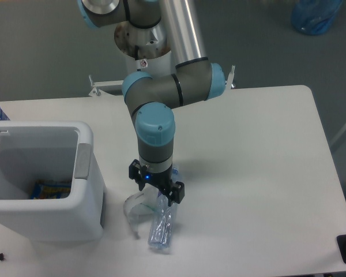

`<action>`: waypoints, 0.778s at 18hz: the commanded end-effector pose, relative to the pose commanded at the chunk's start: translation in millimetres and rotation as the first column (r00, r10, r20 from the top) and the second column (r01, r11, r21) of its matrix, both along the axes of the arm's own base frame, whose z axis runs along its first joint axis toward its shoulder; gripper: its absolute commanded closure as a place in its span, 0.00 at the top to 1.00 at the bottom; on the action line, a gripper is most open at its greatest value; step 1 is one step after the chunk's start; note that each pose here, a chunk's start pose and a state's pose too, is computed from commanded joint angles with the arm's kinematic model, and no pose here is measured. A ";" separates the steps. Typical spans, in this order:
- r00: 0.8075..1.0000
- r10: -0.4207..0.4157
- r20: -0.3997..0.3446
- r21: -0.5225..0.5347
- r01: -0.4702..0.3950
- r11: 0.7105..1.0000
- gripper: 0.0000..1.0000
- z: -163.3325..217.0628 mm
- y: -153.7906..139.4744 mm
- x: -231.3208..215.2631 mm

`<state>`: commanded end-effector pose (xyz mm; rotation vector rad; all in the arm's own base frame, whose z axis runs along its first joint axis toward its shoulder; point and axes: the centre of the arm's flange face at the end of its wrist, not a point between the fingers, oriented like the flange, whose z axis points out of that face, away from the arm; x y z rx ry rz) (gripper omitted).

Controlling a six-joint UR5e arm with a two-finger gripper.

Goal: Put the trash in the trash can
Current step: 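Close the gripper on the plastic bag and lift it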

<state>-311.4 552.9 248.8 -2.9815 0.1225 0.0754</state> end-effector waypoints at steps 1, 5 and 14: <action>1.000 0.000 -0.002 0.000 0.000 1.000 0.35 1.4 0.0 -0.2; 1.000 -0.001 -0.004 -0.001 0.001 1.000 0.00 0.9 -0.3 -0.1; 1.000 -0.002 -0.004 0.007 0.002 1.000 0.00 5.8 -1.0 1.1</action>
